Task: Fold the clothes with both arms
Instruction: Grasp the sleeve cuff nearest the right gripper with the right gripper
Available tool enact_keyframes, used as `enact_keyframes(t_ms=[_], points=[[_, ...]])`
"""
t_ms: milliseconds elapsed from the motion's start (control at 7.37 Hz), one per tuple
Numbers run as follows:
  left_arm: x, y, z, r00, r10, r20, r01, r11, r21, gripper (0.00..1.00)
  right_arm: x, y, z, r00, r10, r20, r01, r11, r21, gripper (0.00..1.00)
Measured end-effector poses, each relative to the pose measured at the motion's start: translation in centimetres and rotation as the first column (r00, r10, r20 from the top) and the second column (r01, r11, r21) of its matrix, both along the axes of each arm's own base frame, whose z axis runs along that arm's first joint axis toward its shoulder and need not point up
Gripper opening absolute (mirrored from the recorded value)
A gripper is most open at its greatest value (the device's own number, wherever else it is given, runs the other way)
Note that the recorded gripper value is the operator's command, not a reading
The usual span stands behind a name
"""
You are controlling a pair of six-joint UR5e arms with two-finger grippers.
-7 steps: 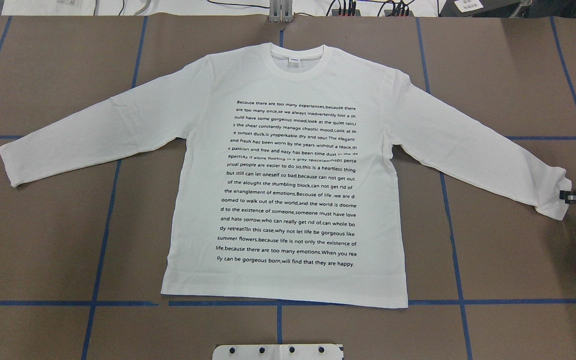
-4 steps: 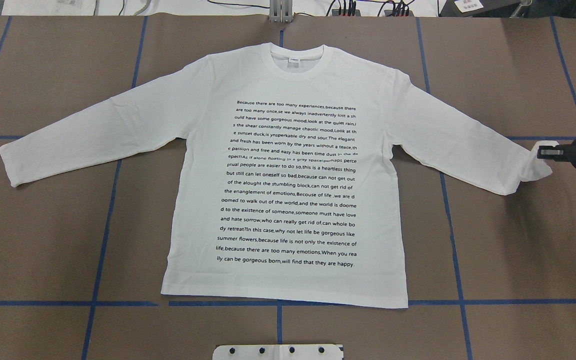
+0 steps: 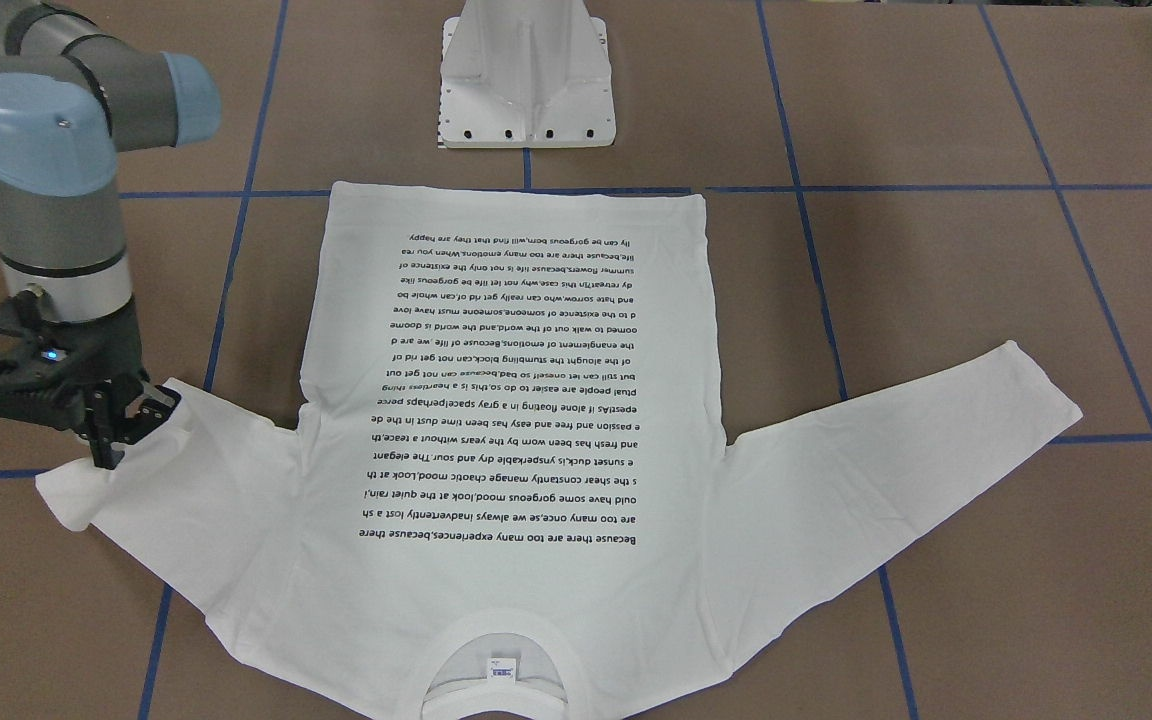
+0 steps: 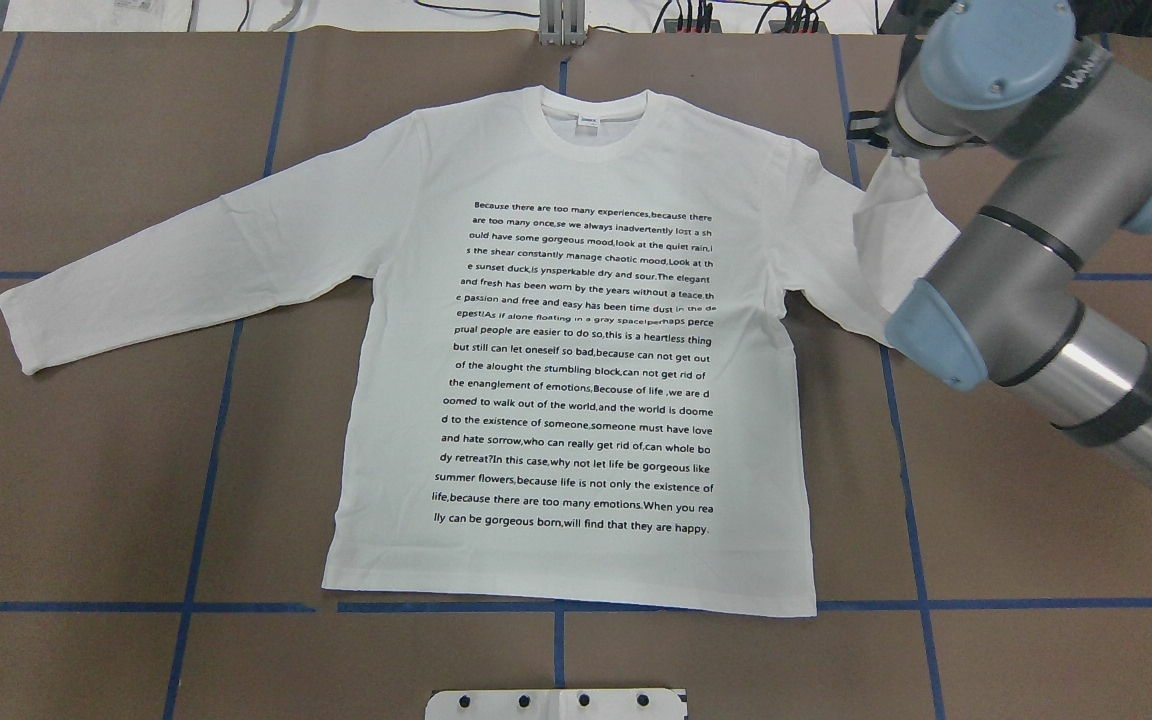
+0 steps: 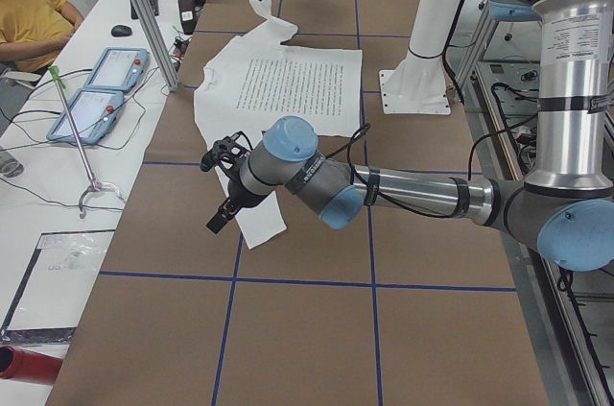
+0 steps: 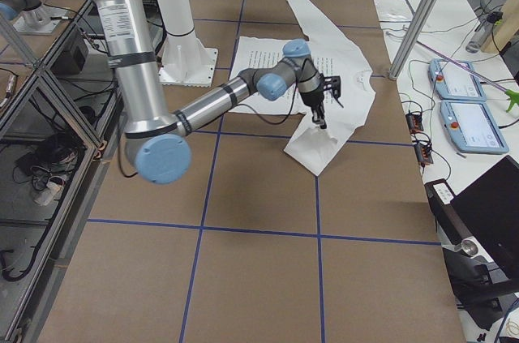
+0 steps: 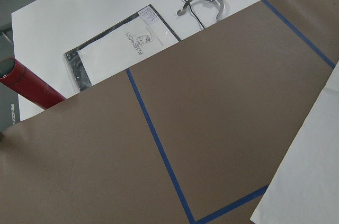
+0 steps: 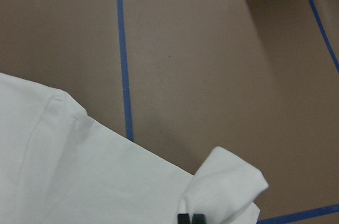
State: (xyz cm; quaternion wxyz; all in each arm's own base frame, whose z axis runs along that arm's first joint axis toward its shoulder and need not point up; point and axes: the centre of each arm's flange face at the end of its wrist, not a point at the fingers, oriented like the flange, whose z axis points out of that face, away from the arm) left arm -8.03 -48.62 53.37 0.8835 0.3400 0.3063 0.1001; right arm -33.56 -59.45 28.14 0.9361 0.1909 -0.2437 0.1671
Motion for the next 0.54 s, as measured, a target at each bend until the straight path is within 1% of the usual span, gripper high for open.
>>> enact_keyframes(t_ms=[136, 272, 407, 543], points=[[0.0, 0.0, 0.2, 1.000, 0.001, 0.000, -0.001, 1.000, -0.003, 1.00, -3.7, -1.4, -4.1, 0.999, 0.034, 0.011, -0.034, 0.999, 0.028, 0.00], [0.0, 0.0, 0.4, 1.000, 0.001, 0.001, -0.001, 1.000, -0.006, 1.00, -7.2, -2.6, -7.2, 0.996, 0.065, 0.061, -0.069, 0.995, 0.069, 0.00], [0.0, 0.0, 0.5, 1.000, 0.001, 0.002, -0.001, 1.000, -0.008, 1.00, -11.0, -3.6, -10.0, 0.987, 0.087, 0.137, -0.102, 0.989, 0.107, 0.00], [0.0, 0.0, 0.7, 1.000, 0.001, 0.002, -0.001, 1.000, -0.012, 1.00, -14.8, -4.1, -12.8, 0.977, 0.096, 0.191, -0.123, 0.983, 0.135, 0.00]])
